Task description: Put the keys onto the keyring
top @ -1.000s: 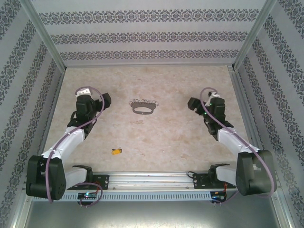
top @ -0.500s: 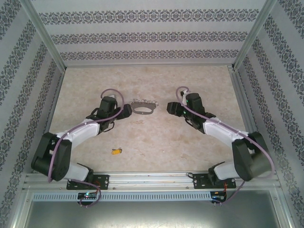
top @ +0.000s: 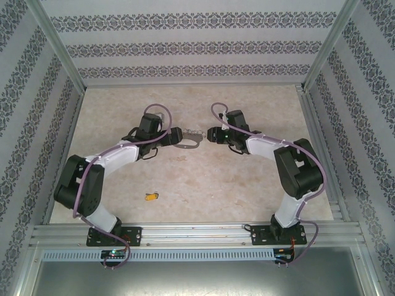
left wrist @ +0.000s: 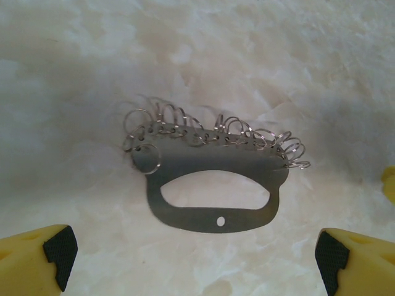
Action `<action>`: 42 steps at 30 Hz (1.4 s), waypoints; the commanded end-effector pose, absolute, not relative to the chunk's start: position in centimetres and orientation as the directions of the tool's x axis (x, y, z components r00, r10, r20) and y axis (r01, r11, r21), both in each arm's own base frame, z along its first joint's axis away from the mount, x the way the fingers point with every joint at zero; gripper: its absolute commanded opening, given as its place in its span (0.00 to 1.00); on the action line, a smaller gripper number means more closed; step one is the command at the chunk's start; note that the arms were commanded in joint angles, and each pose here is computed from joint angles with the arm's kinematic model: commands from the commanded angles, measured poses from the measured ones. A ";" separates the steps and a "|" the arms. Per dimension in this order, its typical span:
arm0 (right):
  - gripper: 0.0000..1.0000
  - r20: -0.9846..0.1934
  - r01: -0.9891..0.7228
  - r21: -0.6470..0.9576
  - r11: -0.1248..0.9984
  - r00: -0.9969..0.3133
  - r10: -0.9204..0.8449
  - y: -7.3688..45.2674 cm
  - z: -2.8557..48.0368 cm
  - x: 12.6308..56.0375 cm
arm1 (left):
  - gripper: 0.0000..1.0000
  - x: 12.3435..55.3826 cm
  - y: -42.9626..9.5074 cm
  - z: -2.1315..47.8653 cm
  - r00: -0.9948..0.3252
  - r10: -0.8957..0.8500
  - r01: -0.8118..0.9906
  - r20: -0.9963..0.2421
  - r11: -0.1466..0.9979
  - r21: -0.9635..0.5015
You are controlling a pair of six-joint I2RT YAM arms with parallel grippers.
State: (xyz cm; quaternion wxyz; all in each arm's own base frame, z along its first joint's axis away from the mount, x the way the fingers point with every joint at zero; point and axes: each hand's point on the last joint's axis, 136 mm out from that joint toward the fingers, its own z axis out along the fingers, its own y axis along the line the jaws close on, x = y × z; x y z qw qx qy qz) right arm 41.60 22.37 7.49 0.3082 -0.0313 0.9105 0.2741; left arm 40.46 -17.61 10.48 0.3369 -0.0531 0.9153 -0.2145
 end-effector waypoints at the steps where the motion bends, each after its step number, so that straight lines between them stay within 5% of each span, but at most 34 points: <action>1: 0.46 -0.582 -0.254 0.487 0.836 -0.808 0.094 23.5 7.6 42.6 | 1.00 41.6 -20.5 10.8 -0.781 -0.213 0.119 -0.587 0.873 -0.473; 15: 0.65 -0.600 -0.212 0.482 0.850 -0.787 0.145 21.4 8.4 43.2 | 1.00 44.1 -27.5 7.4 -0.822 -0.201 0.151 -0.534 0.826 -0.544; 23: 0.75 -0.628 -0.130 0.384 0.914 -0.763 0.155 16.8 9.3 40.0 | 1.00 44.5 -29.6 6.9 -0.818 -0.181 0.171 -0.547 0.831 -0.530; 35: 0.97 -0.710 -0.159 0.445 0.882 -0.663 0.238 12.9 14.1 32.9 | 1.00 43.9 -29.1 3.8 -0.828 -0.164 0.132 -0.536 0.872 -0.471; 42: 0.98 -0.699 -0.090 0.485 0.870 -0.637 0.324 10.7 15.2 32.0 | 1.00 41.7 -28.5 3.2 -0.834 -0.147 0.127 -0.532 0.887 -0.445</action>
